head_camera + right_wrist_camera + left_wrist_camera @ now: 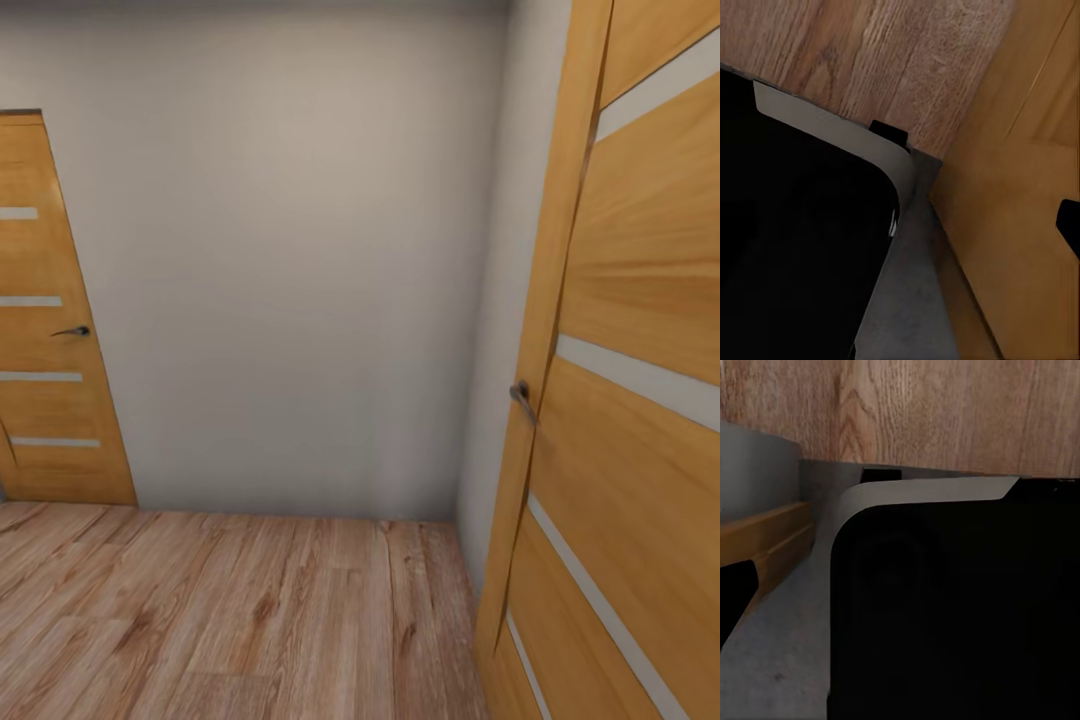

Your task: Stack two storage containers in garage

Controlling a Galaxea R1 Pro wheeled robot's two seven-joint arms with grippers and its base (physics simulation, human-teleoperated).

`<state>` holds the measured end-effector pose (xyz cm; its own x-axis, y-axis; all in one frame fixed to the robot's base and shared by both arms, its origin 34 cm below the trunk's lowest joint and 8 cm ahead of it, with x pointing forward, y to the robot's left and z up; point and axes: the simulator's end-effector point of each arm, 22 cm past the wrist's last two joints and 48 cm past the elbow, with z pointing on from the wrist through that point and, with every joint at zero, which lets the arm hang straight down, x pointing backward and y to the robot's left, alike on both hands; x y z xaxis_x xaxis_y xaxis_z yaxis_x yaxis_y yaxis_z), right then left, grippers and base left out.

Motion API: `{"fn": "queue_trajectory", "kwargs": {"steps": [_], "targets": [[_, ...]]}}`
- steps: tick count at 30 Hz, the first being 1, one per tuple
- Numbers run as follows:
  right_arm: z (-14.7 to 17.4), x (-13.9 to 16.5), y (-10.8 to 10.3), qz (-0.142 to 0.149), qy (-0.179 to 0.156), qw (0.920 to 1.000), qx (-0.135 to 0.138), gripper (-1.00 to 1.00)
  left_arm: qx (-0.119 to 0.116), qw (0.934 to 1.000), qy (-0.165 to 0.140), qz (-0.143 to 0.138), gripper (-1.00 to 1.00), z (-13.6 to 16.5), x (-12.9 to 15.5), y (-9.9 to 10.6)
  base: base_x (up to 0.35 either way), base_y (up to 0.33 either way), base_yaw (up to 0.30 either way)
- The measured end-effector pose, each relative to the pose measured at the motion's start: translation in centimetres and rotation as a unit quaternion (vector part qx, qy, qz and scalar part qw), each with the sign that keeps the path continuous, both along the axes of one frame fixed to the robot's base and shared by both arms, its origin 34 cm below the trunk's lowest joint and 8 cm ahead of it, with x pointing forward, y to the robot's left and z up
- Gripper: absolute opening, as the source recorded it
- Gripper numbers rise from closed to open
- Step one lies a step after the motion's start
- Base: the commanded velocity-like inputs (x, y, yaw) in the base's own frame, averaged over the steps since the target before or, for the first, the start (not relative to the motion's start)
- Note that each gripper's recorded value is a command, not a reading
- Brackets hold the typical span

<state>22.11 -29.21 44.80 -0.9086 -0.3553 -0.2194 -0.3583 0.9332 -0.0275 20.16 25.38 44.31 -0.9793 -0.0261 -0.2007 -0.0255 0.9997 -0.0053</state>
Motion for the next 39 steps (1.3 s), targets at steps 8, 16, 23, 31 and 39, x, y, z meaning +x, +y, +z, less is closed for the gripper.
{"fn": "queue_trajectory", "kwargs": {"steps": [8, 16, 23, 31, 39], "targets": [[0.01, -0.01, -0.02, -0.001, 0.000, 1.0000, 0.000, 1.00, 0.000, 1.0000, 0.000, 0.000, 1.00, 0.01, -0.01, -0.01, 0.307, 0.000, 0.000], [-0.02, -0.02, -0.02, -0.002, 0.001, 1.0000, 0.000, 1.00, 0.000, 1.0000, 0.000, 0.000, 1.00, -0.01, 0.00, -0.01, 0.014, 0.000, 0.000], [-0.01, 0.00, -0.04, 0.000, 0.000, 1.0000, 0.000, 1.00, 0.000, 1.0000, 0.000, 0.000, 1.00, -0.01, 0.01, -0.01, 0.000, 0.000, 0.000], [-0.01, 0.00, -0.04, 0.000, 0.000, 1.0000, -0.001, 1.00, 0.000, 1.0000, 0.001, 0.000, 1.00, -0.01, -0.01, -0.01, 0.000, 0.000, 0.000], [-0.01, 0.00, -0.04, 0.000, 0.000, 1.0000, -0.001, 1.00, 0.000, 1.0000, 0.000, 0.000, 1.00, -0.01, 0.00, -0.01, 0.000, 0.000, 0.000]]}}
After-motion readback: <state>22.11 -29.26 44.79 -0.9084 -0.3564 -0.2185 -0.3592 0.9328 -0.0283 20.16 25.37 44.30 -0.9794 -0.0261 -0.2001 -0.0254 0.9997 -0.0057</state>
